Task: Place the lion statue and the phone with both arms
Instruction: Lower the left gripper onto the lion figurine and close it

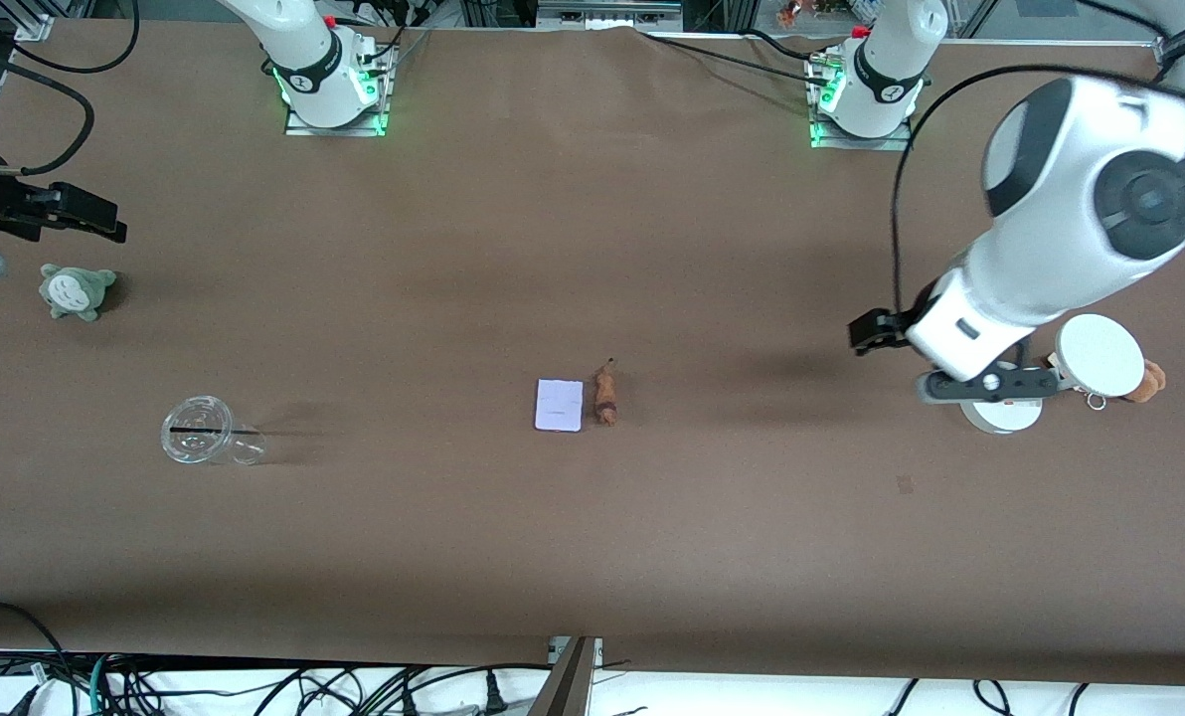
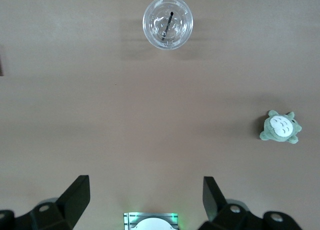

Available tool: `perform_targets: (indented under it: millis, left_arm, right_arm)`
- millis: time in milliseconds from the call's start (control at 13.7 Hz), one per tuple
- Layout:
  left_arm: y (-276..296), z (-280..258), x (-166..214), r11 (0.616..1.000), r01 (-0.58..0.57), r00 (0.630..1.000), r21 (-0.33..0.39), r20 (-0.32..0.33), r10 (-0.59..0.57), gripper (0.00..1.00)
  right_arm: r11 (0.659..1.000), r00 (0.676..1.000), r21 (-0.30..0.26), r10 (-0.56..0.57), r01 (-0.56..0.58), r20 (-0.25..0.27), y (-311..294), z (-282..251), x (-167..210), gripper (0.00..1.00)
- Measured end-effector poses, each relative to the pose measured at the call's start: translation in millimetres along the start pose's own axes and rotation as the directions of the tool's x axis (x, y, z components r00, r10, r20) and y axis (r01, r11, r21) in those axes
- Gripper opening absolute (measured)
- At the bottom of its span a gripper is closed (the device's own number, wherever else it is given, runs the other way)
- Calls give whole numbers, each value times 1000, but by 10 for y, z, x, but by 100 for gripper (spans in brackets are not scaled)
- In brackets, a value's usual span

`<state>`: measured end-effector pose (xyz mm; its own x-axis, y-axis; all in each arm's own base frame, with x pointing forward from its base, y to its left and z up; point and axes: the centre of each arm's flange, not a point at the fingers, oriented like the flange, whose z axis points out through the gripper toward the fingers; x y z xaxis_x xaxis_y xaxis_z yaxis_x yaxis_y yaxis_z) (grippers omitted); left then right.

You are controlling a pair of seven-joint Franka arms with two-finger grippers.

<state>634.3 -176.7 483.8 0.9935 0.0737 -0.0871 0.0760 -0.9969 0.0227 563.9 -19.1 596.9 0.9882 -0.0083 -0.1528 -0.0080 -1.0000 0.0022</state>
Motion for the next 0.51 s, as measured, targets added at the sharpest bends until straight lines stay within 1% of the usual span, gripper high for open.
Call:
perform_targets:
  millis: [293, 512]
  left_arm:
    - [854, 514, 16, 998, 65, 998, -10, 1, -65, 100]
    - [1353, 905, 40, 992, 115, 993, -42, -30, -116, 100]
  right_arm:
    - [1000, 1000, 0, 1, -1, -1, 3, -2, 1, 100]
    - [1000, 1000, 0, 1, -1, -1, 6, -2, 1, 100]
